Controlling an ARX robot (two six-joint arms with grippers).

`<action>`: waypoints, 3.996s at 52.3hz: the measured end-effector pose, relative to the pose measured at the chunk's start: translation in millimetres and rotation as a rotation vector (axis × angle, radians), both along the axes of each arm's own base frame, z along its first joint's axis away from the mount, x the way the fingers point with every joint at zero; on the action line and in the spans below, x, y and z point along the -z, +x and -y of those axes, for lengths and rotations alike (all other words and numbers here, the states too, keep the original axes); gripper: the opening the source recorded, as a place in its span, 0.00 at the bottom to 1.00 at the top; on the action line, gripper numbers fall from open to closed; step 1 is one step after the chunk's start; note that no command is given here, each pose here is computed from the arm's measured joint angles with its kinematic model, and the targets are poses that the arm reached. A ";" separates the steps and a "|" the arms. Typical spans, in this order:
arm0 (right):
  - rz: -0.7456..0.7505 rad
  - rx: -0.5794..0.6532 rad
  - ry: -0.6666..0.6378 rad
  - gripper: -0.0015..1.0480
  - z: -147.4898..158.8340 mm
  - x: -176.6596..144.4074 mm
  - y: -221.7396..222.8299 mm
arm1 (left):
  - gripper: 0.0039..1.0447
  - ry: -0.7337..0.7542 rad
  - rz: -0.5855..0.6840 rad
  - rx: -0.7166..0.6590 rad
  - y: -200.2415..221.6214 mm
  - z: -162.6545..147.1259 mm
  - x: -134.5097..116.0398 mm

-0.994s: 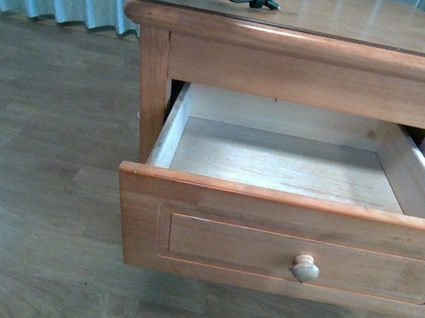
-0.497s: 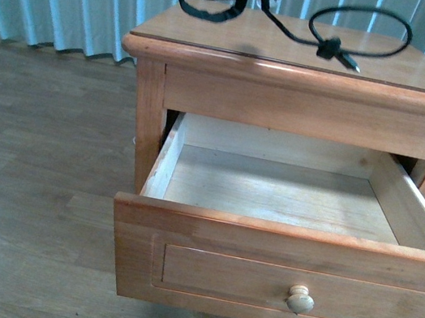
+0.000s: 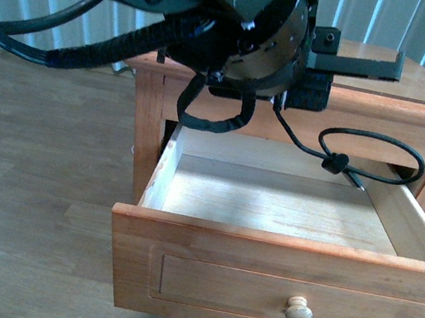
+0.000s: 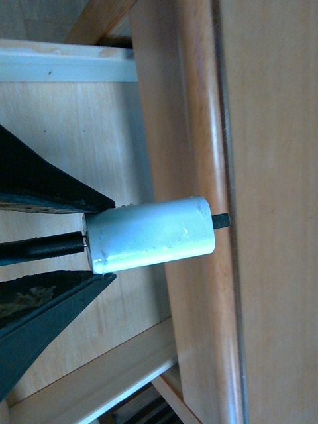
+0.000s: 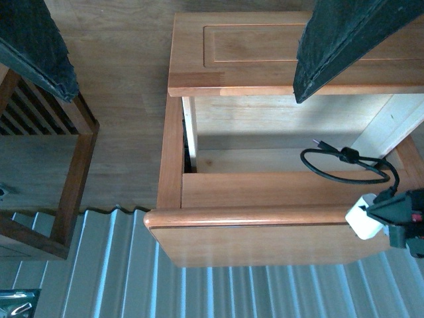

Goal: Put charger into drawer

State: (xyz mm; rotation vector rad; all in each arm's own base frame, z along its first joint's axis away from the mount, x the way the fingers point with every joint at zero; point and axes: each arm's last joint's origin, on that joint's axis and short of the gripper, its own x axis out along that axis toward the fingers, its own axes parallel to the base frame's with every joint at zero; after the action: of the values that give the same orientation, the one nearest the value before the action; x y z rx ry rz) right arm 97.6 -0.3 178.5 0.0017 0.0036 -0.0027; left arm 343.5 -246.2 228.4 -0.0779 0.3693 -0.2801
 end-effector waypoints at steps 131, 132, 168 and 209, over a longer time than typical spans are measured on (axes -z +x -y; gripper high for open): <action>0.000 0.000 0.000 0.92 0.0 0.0 0.0 | 0.95 -0.144 0.191 -0.546 -237.4 -253.4 -14.7; 0.000 0.000 0.000 0.92 0.0 0.0 0.0 | 0.95 -0.144 0.193 -0.546 -237.7 -253.5 -14.9; 0.000 0.000 0.000 0.92 0.0 0.0 0.0 | 0.14 0.062 0.361 -0.285 -245.6 -246.1 29.0; 0.000 0.000 0.000 0.92 0.0 0.1 0.0 | 0.04 0.070 0.371 -0.282 -246.3 -246.1 61.5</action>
State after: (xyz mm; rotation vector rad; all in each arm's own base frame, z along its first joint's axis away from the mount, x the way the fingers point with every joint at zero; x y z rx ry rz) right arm 97.6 -0.3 178.4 0.0017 0.0036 -0.0027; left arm 97.2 -0.1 166.9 -0.0074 -0.0032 0.0008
